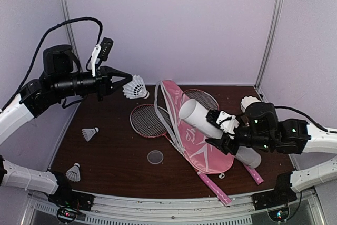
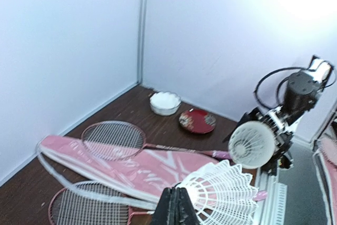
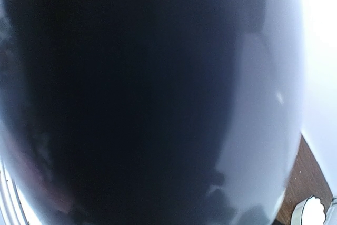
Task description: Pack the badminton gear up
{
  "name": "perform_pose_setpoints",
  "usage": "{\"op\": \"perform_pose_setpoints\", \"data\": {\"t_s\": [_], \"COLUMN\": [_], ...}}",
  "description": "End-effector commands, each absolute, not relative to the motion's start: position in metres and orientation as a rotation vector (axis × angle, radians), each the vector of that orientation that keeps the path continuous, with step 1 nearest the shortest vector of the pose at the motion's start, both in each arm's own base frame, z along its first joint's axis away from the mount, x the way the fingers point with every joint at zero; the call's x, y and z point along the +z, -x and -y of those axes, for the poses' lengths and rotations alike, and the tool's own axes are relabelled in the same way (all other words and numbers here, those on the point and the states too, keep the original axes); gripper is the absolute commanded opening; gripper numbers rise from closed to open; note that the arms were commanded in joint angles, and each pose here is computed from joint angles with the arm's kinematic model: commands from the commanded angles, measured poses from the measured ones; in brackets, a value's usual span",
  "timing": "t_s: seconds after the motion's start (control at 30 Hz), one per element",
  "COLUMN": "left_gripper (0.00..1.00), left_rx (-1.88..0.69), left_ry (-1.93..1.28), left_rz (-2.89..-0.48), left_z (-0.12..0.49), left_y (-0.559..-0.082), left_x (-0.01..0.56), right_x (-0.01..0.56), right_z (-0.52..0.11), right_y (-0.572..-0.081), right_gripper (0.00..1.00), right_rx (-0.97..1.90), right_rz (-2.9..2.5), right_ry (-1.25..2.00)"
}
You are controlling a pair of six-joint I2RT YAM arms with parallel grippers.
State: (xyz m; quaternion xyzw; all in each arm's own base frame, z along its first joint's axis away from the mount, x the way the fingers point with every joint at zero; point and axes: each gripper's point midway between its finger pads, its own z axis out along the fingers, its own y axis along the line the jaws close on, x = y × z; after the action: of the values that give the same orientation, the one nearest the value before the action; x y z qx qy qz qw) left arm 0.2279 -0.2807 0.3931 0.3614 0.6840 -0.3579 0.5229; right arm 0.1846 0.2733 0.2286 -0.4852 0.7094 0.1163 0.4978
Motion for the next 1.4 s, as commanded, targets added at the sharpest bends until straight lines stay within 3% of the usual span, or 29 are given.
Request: {"op": "perform_pose_setpoints", "data": {"t_s": [0.0, 0.37, 0.8, 0.83, 0.9, 0.97, 1.07, 1.37], "left_gripper": [0.0, 0.0, 0.0, 0.05, 0.3, 0.47, 0.56, 0.7], "left_rx": [-1.144, -1.323, -1.309, -1.293, -1.26, -1.202, -1.124, -0.979], "left_ry": [-0.947, -1.062, -1.09, -1.103, -1.123, -1.14, -1.151, -1.19], "left_rz": [-1.339, -1.26, -1.408, -1.421, -1.445, -1.474, -1.522, -1.609], "left_z": [0.306, 0.359, 0.395, 0.395, 0.394, 0.39, 0.382, 0.37], "left_y": [-0.186, -0.153, -0.169, -0.169, -0.17, -0.172, -0.175, -0.181], "left_x": [0.451, 0.448, 0.404, 0.401, 0.397, 0.394, 0.384, 0.366], "right_x": [0.265, 0.279, 0.301, 0.3, 0.299, 0.295, 0.285, 0.279], "right_z": [-0.293, -0.314, -0.314, -0.314, -0.314, -0.314, -0.314, -0.314], "right_y": [-0.18, -0.175, -0.168, -0.168, -0.169, -0.169, -0.17, -0.172], "right_gripper": [0.49, 0.49, 0.47, 0.47, 0.47, 0.47, 0.47, 0.46], "right_rx": [0.327, 0.371, 0.423, 0.421, 0.414, 0.402, 0.38, 0.353], "right_rz": [-1.571, -1.521, -1.452, -1.452, -1.454, -1.463, -1.483, -1.502], "right_ry": [1.184, 1.188, 1.142, 1.145, 1.147, 1.159, 1.178, 1.2]}}
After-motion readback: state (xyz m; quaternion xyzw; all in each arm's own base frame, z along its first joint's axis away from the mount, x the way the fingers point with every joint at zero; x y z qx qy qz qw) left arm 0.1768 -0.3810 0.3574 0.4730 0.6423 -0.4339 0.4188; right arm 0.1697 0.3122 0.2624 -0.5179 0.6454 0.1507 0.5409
